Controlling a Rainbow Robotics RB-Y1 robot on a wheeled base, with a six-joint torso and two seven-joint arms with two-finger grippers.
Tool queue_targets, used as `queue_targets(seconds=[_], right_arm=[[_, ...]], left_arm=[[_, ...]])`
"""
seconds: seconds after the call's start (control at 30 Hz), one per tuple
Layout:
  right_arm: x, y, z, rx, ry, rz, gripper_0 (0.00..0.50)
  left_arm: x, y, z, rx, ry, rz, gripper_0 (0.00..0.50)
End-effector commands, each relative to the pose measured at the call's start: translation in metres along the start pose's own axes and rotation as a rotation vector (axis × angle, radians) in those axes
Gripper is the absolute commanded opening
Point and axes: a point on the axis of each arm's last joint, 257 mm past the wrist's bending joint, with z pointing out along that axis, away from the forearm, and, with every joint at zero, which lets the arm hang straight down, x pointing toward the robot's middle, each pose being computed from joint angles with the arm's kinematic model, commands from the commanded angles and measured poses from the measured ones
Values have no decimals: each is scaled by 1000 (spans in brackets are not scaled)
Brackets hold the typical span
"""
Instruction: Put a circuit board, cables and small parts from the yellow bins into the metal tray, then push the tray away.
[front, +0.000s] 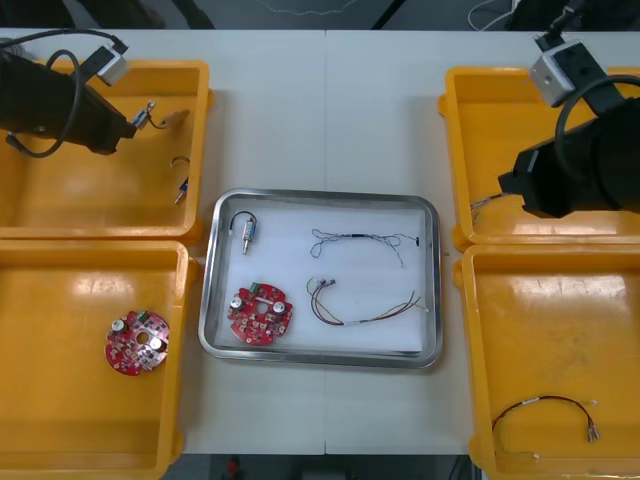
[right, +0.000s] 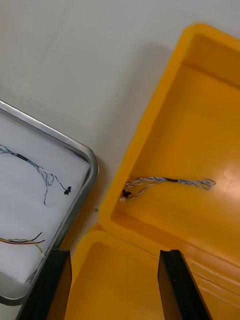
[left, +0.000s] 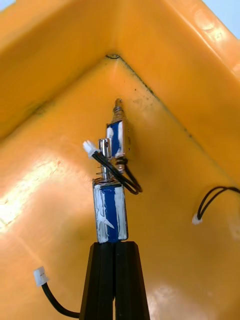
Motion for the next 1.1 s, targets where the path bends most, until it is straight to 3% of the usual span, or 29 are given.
queue_targets(seconds=[0.03,0.33,0.53,0.67,0.83,0.87,0.9,0.93,1.0,1.1], right_arm=[[36,-46,-14,96,38,161,500],[105,-92,-24,194,143,320,500],[145,-101,-26,218,212,406,500],[162,-100,-26,217,245,439,500],[177,-100,-19,165,286,537,500],[179,-100,-18,154,289,557,500],[179,-100,-18,147,290,574,500],[179,-101,-18,149,288,578,500],[179,-101,-18,152,288,582,500],[182,-104,-17,172,292,584,500]], left_arm=[[18,22,-33,-44,41,76,0],[53,19,-42,-51,103,94,0],[74,16,-43,-46,141,87,0],[81,14,-44,-49,151,90,0],[83,14,-45,-51,154,83,2],[82,15,-45,-52,152,80,29],[82,15,-45,-53,152,78,231],[82,15,-45,-53,152,78,275],[81,14,-45,-50,148,73,447],[79,13,-45,-46,142,67,484]])
